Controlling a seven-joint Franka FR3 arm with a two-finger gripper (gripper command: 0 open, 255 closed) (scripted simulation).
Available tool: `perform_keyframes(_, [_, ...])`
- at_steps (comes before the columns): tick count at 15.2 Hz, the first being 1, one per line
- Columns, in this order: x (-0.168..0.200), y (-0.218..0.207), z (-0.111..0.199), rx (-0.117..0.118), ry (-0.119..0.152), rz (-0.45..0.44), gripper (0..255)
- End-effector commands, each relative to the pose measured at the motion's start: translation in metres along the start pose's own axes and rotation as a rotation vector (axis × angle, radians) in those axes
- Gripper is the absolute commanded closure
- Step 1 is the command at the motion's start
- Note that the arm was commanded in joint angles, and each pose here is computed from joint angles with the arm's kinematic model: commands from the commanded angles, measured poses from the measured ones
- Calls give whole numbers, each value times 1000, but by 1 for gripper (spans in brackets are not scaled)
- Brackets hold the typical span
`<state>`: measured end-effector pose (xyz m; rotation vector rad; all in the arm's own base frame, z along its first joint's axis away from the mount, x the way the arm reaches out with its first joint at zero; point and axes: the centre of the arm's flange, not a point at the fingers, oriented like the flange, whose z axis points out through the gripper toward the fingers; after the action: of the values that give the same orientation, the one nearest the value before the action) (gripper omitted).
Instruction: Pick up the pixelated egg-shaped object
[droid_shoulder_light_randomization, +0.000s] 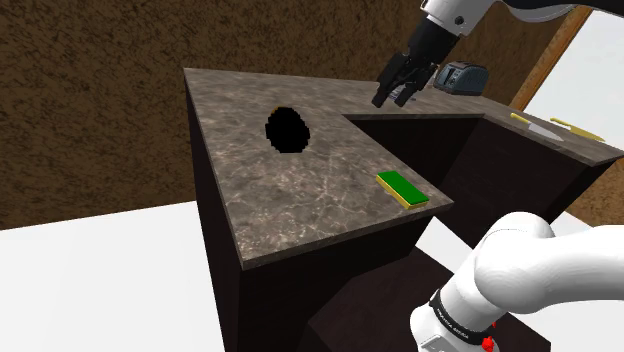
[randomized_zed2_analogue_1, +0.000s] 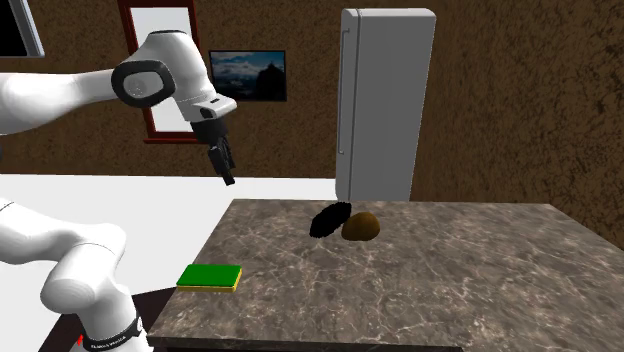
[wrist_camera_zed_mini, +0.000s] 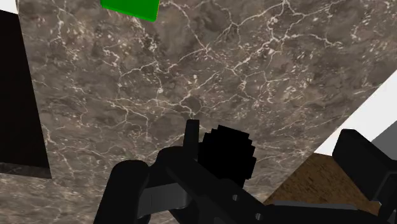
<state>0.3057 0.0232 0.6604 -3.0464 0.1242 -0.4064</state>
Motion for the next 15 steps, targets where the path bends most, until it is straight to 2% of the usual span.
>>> perform_keyframes(1, [0, 0, 0, 0, 0, 0, 0])
perform_keyframes(8, [75, 86, 53, 278, -42, -150, 0])
perform_keyframes(15, [159, 141, 130, 556, -84, -300, 0])
